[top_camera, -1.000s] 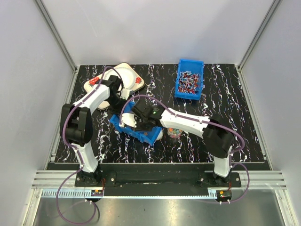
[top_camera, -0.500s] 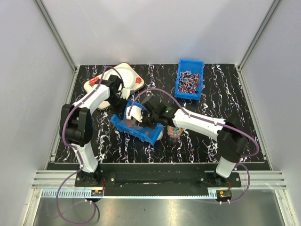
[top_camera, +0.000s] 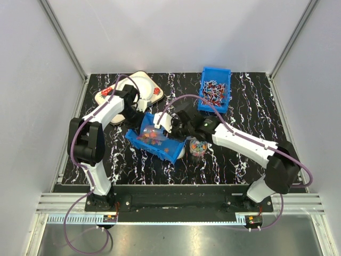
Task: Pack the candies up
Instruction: Scoop the fake candies from the storage box, then place the fake candies in the packing bottle.
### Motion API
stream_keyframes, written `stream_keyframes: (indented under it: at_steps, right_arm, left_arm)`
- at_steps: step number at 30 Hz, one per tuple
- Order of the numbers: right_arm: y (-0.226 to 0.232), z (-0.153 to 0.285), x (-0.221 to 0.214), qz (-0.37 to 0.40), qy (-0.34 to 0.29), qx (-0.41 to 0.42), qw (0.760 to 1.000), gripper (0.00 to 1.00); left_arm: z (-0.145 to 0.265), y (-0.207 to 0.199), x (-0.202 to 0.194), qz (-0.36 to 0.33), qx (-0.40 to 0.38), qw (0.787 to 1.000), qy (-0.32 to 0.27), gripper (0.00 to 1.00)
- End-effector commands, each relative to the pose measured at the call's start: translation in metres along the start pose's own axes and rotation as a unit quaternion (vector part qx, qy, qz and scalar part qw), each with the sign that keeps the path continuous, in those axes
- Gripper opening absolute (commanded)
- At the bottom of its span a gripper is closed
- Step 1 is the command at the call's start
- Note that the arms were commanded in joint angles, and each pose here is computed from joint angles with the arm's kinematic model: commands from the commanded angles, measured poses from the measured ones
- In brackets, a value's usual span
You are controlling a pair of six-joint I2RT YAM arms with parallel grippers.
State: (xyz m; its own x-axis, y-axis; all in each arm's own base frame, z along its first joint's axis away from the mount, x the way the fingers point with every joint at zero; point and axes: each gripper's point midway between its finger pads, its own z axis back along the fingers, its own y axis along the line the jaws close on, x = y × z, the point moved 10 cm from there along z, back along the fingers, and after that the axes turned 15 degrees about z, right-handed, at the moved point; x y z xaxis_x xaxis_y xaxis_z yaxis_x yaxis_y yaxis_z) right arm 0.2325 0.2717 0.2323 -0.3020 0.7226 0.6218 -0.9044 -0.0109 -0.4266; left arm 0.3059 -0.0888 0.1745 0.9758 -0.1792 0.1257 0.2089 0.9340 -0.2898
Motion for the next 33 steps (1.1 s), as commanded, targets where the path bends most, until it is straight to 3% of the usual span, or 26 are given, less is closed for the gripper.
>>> stream_keyframes:
  at_steps: [1, 7, 16, 24, 33]
  right_arm:
    - [-0.013, 0.026, 0.008, 0.006, -0.039, -0.040, 0.998, 0.00]
    - [-0.017, 0.044, -0.002, -0.004, -0.038, -0.059, 0.998, 0.00]
    - [-0.010, 0.095, -0.033, -0.019, -0.012, -0.084, 0.996, 0.00]
    - [0.017, 0.132, -0.071, -0.045, 0.035, -0.107, 0.993, 0.00]
    - [0.047, 0.138, -0.107, -0.067, 0.088, -0.115, 0.987, 0.00]
  left_arm:
    - [0.031, -0.014, 0.008, -0.012, -0.045, 0.997, -0.053, 0.00]
    - [0.032, -0.011, 0.012, -0.014, -0.039, 0.998, -0.056, 0.00]
    - [0.019, -0.001, 0.019, -0.017, -0.066, 0.998, -0.015, 0.00]
    - [0.030, 0.010, 0.028, 0.018, -0.111, 0.993, -0.041, 0.00]
    - [0.035, 0.014, 0.018, 0.032, -0.111, 0.991, -0.062, 0.00]
